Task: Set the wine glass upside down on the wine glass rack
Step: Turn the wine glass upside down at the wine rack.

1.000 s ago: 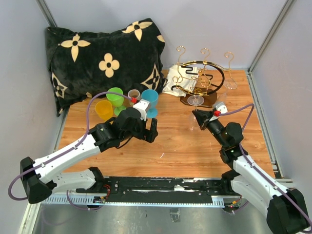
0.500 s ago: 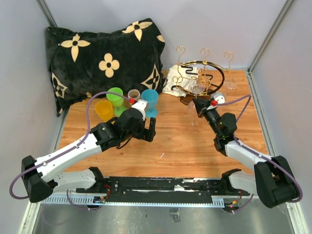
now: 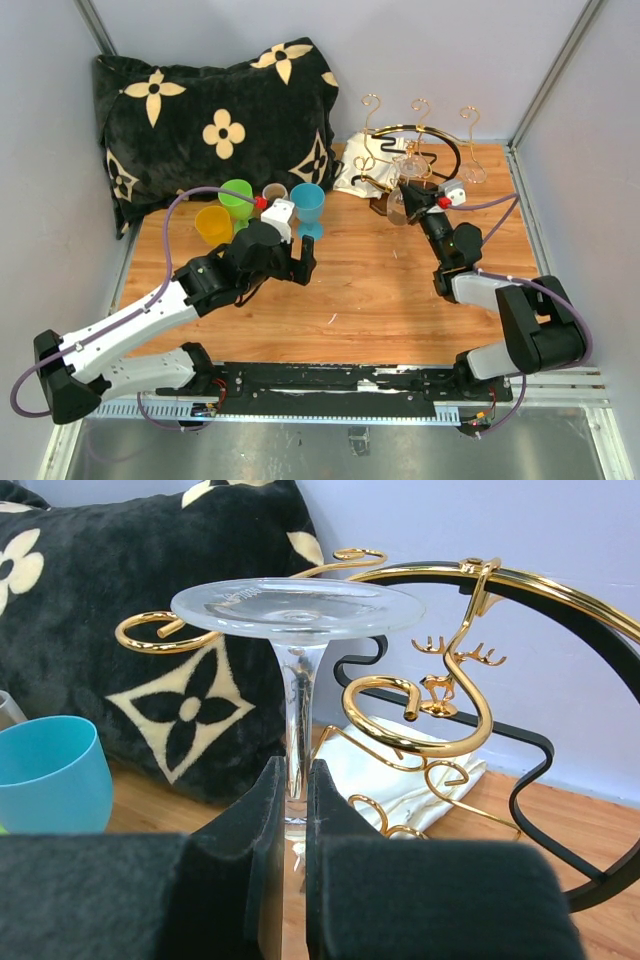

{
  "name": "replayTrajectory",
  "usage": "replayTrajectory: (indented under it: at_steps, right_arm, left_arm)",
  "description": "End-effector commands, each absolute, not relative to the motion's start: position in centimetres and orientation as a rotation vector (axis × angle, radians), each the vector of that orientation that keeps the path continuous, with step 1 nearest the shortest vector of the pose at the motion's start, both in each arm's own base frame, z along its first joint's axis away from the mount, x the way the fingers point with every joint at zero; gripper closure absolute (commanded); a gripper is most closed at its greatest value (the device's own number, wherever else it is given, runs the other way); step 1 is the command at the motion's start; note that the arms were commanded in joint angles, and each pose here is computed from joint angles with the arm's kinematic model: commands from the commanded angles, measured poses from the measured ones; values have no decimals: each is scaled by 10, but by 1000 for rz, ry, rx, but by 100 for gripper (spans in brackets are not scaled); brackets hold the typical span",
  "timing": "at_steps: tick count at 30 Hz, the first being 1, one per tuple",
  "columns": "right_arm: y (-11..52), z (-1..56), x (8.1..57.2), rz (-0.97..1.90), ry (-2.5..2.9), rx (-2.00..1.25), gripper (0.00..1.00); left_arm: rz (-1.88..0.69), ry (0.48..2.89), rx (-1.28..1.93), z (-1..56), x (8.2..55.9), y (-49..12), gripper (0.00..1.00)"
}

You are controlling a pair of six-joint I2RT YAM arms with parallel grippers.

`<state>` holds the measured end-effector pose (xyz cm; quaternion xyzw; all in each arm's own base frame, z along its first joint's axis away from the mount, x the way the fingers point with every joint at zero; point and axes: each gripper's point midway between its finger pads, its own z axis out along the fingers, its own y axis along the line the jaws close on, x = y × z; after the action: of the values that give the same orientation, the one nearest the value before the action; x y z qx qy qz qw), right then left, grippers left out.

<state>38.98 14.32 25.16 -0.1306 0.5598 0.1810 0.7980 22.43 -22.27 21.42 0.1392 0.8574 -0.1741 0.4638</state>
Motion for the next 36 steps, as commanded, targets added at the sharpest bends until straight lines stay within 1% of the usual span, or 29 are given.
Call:
replayTrajectory:
  at_steps: [1,8,19,36]
  right_arm:
    - [133,302,389,346,1022,-249,99]
    - [123,298,404,296,1038,-201,99]
    - [115,289,426,269,1072,-125,99]
    - [85,287,419,154,1083,-22,99]
  left_arm:
    - [-432,1998,355,233,234,-225,0]
    - [-413,1952,396,227,235,-223,0]
    - [-370,1967,426,215,234,-218,0]
    - [-384,1959,435,216,231,-216,0]
